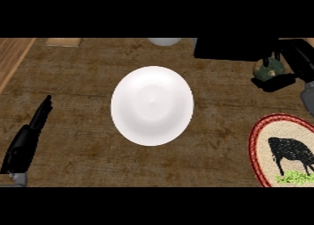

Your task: Pick the squash from the placemat and place it in the plate

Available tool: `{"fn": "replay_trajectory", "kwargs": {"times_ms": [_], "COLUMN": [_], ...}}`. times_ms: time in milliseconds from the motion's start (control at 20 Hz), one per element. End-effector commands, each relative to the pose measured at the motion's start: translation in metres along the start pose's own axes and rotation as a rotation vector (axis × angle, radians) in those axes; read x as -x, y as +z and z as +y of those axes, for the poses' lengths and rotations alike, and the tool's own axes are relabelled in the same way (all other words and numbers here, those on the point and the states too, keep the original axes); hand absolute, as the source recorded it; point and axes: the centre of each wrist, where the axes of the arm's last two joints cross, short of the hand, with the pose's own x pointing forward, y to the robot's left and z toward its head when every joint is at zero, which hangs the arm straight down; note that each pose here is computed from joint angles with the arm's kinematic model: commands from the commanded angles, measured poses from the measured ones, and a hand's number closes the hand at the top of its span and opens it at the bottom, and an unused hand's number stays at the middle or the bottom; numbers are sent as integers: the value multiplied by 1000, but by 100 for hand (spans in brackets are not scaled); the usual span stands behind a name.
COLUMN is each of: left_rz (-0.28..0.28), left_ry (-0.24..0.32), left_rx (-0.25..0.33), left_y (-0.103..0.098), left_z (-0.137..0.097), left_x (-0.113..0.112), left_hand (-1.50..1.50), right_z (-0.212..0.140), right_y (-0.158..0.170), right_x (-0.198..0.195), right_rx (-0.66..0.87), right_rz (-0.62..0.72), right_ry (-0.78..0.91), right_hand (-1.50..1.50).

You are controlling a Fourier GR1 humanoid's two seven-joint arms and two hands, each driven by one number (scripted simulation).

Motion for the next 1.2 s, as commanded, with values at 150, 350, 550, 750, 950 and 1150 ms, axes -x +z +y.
{"fn": "replay_trajectory", "kwargs": {"times_ms": [150,350,550,750,950,1150], "left_rz": [34,43,47,47,50,43], "left_ry": [-29,-13,-13,-15,-23,-19], "left_rx": [-39,-61,-42,-44,-55,-30], "left_y": [18,13,19,27,16,17], "left_z": [7,5,15,9,26,7], "left_x": [20,15,15,17,24,6], "left_hand": [0,0,0,0,0,0], "right_z": [-5,-25,-17,23,32,47], "right_y": [-38,-49,-74,-79,-88,-98], "right_x": [-28,-46,-98,-162,-193,-236], "right_rx": [59,5,-70,-79,-137,-231], "right_rz": [-314,-433,-461,-474,-429,-401], "right_ry": [-186,-263,-287,-347,-353,-340], "right_hand": [150,150,150,150,150,150]}}
